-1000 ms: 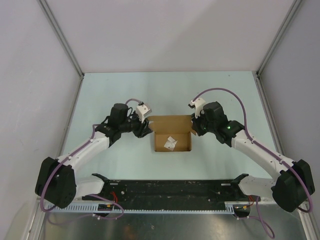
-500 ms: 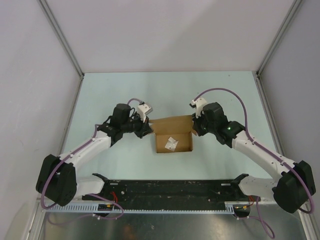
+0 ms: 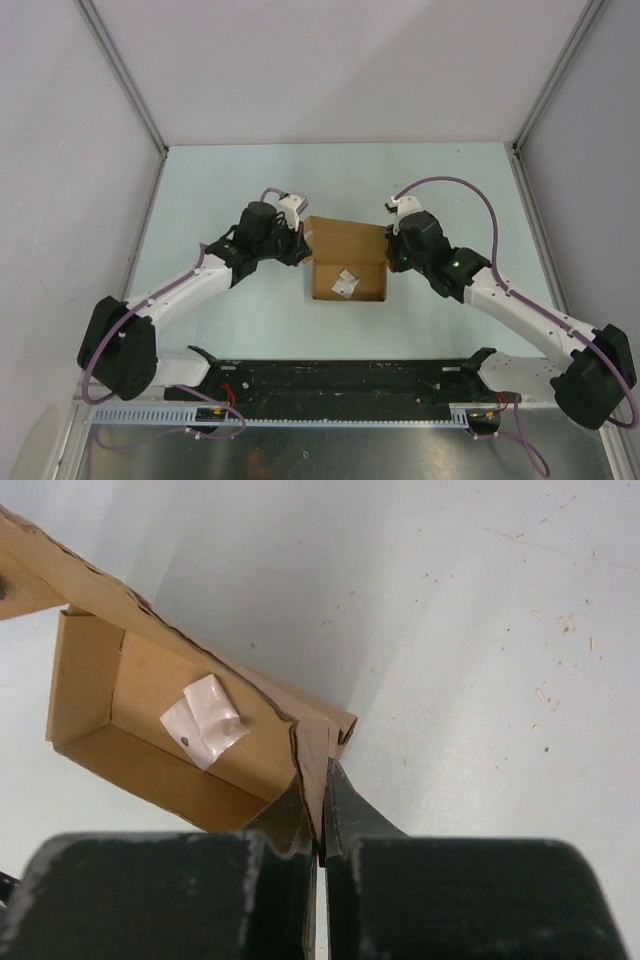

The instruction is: Fold the paper box

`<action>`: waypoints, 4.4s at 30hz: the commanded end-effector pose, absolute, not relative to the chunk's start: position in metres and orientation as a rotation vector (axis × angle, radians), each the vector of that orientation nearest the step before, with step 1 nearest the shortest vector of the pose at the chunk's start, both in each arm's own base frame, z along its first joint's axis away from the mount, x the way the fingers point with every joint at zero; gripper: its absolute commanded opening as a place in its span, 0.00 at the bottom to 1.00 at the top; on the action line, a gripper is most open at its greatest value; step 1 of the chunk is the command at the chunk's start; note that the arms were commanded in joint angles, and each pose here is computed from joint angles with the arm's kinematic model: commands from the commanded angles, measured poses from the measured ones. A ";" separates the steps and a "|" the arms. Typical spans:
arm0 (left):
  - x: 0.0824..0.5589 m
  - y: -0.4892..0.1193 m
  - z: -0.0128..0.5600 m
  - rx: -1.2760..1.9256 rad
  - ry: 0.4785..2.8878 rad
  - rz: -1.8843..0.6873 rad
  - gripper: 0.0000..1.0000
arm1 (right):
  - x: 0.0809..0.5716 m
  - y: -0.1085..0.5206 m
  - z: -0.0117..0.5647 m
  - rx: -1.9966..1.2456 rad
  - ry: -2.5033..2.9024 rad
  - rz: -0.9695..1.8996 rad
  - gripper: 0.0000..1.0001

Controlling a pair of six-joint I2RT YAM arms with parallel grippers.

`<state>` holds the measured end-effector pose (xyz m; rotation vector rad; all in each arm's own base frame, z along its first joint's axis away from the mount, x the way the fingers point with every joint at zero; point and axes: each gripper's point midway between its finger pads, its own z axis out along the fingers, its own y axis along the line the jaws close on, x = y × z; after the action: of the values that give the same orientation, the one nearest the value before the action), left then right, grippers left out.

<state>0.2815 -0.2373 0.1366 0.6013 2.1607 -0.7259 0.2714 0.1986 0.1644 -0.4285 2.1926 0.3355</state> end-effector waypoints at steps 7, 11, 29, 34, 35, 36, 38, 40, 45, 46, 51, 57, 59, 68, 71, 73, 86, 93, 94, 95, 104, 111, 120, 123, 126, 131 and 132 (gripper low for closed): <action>0.296 -0.266 0.162 0.275 2.185 -0.695 0.00 | 0.281 0.227 0.199 -0.124 2.103 0.449 0.00; 0.299 -0.268 0.169 0.190 2.168 -0.651 0.02 | 0.278 0.231 0.200 -0.072 2.096 0.452 0.00; 0.280 -0.308 0.169 0.168 2.159 -0.588 0.22 | 0.266 0.244 0.209 -0.041 2.034 0.415 0.02; 0.274 -0.318 0.160 0.221 2.180 -0.572 0.25 | 0.265 0.245 0.208 -0.048 2.037 0.415 0.03; 0.274 -0.320 0.159 0.229 2.182 -0.575 0.25 | 0.265 0.246 0.208 -0.050 2.038 0.417 0.03; 0.273 -0.321 0.157 0.236 2.187 -0.571 0.25 | 0.265 0.246 0.207 -0.054 2.039 0.417 0.03; 0.273 -0.324 0.158 0.243 2.188 -0.572 0.25 | 0.264 0.248 0.205 -0.060 2.045 0.419 0.03; 0.272 -0.324 0.159 0.245 2.186 -0.571 0.26 | 0.264 0.248 0.204 -0.063 2.049 0.417 0.03; 0.272 -0.322 0.164 0.259 2.171 -0.569 0.26 | 0.263 0.246 0.201 -0.103 2.053 0.386 0.03; 0.270 -0.320 0.169 0.266 2.163 -0.576 0.26 | 0.264 0.245 0.202 -0.112 2.050 0.378 0.04; 0.260 -0.309 0.209 0.326 2.070 -0.620 0.34 | 0.262 0.243 0.199 -0.279 2.042 0.318 0.02; 0.248 -0.263 0.291 0.295 1.865 -0.629 0.54 | 0.246 0.248 0.195 -0.611 2.030 0.349 0.01; 0.248 -0.244 0.301 0.265 1.840 -0.603 0.55 | 0.243 0.242 0.195 -0.680 2.027 0.354 0.00; 0.258 -0.164 0.320 0.120 1.778 -0.492 0.58 | 0.223 0.234 0.213 -0.891 1.944 0.516 0.00; 0.270 -0.152 0.305 0.075 1.819 -0.464 0.59 | 0.221 0.231 0.214 -0.922 1.937 0.567 0.01; 0.276 -0.145 0.293 0.054 1.855 -0.455 0.59 | 0.220 0.230 0.213 -0.950 1.932 0.604 0.01; 0.265 -0.162 0.210 0.057 2.083 -0.568 0.57 | 0.245 0.216 0.187 -0.829 2.069 0.520 0.02; 0.264 -0.161 0.205 0.054 2.087 -0.569 0.57 | 0.258 0.210 0.188 -0.694 2.096 0.461 0.03; 0.264 -0.161 0.204 0.051 2.091 -0.567 0.57 | 0.259 0.208 0.189 -0.682 2.097 0.451 0.04; 0.265 -0.162 0.204 0.049 2.092 -0.568 0.57 | 0.261 0.205 0.189 -0.668 2.095 0.429 0.04; 0.273 -0.172 0.191 0.074 2.127 -0.584 0.57 | 0.258 0.204 0.182 -0.702 2.118 0.419 0.21; 0.286 -0.168 0.205 0.073 2.088 -0.525 0.58 | 0.258 0.201 0.199 -0.688 2.057 0.419 0.36; 0.314 -0.155 0.242 0.039 2.015 -0.499 0.59 | 0.262 0.170 0.267 -0.469 1.861 0.402 0.50; 0.325 -0.150 0.246 0.019 2.016 -0.483 0.59 | 0.271 0.151 0.280 -0.298 1.842 0.374 0.49; 0.336 -0.153 0.237 0.019 2.056 -0.498 0.58 | 0.287 0.126 0.271 -0.094 1.895 0.326 0.45; 0.344 -0.169 0.202 0.061 2.171 -0.544 0.54 | 0.301 0.092 0.234 0.098 2.041 0.283 0.39; 0.345 -0.171 0.185 0.070 2.218 -0.545 0.50 | 0.302 0.091 0.223 0.102 2.083 0.274 0.38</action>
<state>0.3407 -0.1565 0.2012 0.0059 2.1586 -0.4830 0.2954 0.1039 0.2366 -0.0496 2.0016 0.2734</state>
